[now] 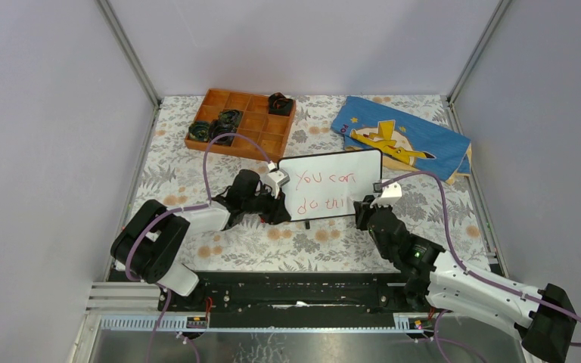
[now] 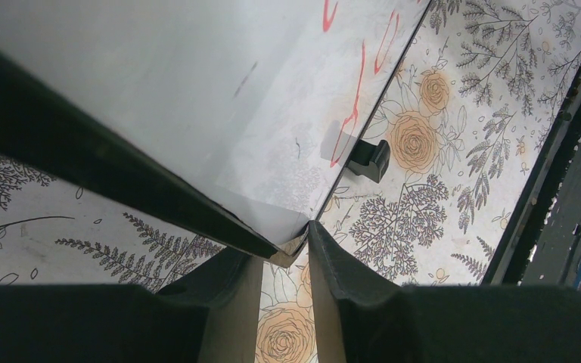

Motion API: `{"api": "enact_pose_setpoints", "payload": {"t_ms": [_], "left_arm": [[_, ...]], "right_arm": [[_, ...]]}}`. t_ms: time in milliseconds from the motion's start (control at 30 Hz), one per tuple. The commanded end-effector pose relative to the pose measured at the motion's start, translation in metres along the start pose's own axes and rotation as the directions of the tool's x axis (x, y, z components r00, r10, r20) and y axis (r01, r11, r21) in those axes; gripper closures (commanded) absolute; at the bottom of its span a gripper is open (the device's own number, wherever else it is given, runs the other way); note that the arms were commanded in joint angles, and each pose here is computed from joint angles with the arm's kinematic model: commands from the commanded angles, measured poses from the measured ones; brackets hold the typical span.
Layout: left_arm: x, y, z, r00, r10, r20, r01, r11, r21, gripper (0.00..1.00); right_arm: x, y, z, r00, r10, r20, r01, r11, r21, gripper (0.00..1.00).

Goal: Write a sentence on the whiteboard

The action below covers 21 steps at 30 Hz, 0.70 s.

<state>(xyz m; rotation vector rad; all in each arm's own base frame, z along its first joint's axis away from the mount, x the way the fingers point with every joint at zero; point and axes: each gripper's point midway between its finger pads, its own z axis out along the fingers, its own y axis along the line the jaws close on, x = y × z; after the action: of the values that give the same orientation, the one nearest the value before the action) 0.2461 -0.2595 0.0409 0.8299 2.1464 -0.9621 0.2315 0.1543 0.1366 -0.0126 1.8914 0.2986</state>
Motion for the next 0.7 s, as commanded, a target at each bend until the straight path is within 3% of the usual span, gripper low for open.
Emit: {"api": "enact_pose_setpoints", "payload": {"t_ms": [0,667], "left_arm": [[-0.0062,0.0023,0.002,1.0,0.029,0.005,-0.029,0.999,-0.015,0.66],[-0.0049,0.0013,0.0023,0.999,0.037,-0.002,-0.037,0.999,-0.015,0.66]], "right_arm": [[-0.0144,0.001,0.0004,0.998,0.047,0.05,-0.048,0.999,0.004,1.0],[-0.0178,-0.0061,0.0093,0.997,0.035,0.072,-0.041,0.996,0.085,1.0]]}}
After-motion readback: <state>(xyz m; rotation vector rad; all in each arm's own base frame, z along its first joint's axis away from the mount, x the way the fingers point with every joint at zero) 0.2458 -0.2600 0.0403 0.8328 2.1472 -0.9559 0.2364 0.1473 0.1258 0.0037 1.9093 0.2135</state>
